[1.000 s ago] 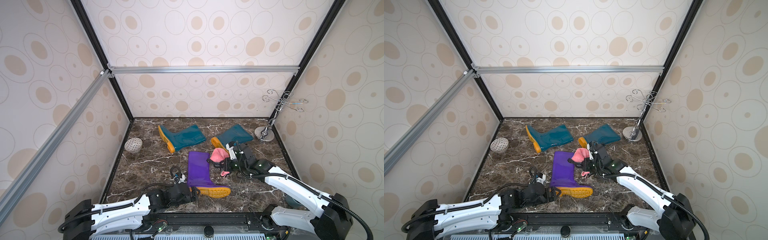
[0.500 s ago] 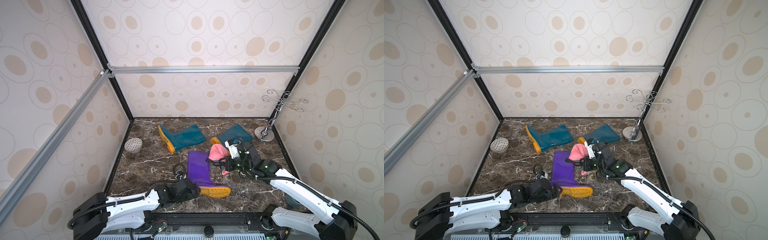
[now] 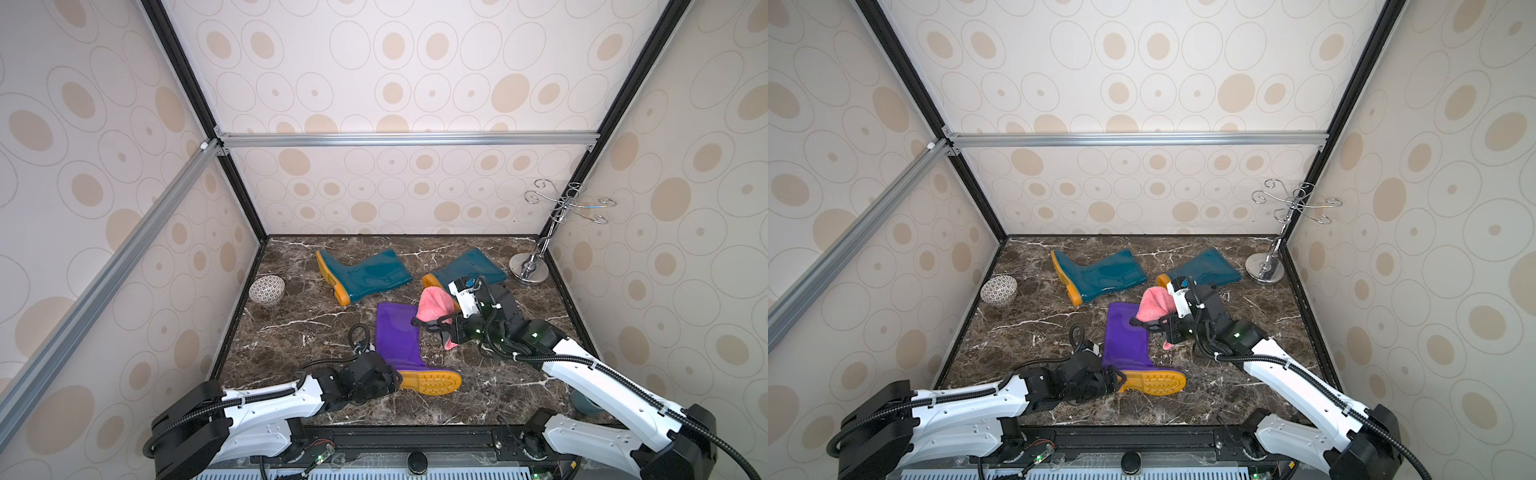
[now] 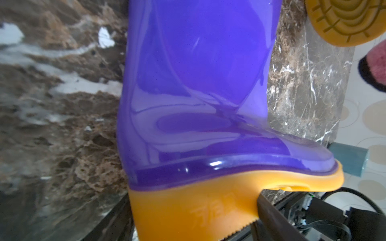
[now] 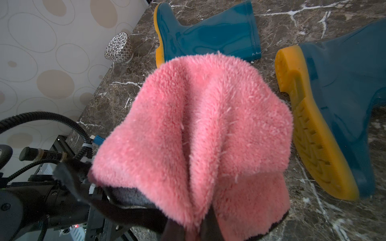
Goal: Wipe the rubber boots with a cloth
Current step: Wipe the dirt off the rubber boot.
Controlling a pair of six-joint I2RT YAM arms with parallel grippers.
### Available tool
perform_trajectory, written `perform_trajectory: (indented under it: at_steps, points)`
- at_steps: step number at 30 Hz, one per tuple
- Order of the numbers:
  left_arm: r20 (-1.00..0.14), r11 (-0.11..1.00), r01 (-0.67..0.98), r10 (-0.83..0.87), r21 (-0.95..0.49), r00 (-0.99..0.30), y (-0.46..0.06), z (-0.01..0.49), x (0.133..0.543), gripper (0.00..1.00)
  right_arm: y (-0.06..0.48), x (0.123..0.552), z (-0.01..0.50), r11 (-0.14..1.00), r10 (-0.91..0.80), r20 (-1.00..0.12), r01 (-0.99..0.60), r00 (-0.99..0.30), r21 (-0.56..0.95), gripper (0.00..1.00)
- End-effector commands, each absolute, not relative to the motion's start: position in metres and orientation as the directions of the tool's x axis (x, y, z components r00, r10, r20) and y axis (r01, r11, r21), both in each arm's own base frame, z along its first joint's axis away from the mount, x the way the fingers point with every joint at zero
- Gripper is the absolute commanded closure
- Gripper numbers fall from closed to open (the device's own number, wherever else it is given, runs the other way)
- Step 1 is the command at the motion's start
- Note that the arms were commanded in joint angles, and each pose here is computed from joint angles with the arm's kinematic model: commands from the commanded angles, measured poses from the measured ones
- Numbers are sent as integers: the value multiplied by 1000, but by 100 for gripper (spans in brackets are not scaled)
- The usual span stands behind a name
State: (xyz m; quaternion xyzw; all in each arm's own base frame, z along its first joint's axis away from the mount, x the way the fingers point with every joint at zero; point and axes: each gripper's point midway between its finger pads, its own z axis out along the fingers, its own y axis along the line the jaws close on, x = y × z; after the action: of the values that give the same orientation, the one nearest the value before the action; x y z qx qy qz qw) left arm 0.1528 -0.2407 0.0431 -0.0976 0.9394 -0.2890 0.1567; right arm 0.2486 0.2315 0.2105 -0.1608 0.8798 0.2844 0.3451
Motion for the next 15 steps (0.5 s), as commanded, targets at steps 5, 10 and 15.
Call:
perform_trajectory:
  at_steps: [5,10,15]
  points:
    - [-316,840,-64,-272,-538,-909,-222,31,164,40,235,242,217,762,-91,-716,-512,-692,397,100]
    - [-404,861,20,-217,-508,-889,-212,42,173,45,248,239,219,726,-82,-677,-509,-732,463,100]
    - [-466,879,136,-106,-457,-878,-204,44,170,48,278,234,205,682,-102,-503,-428,-859,593,100]
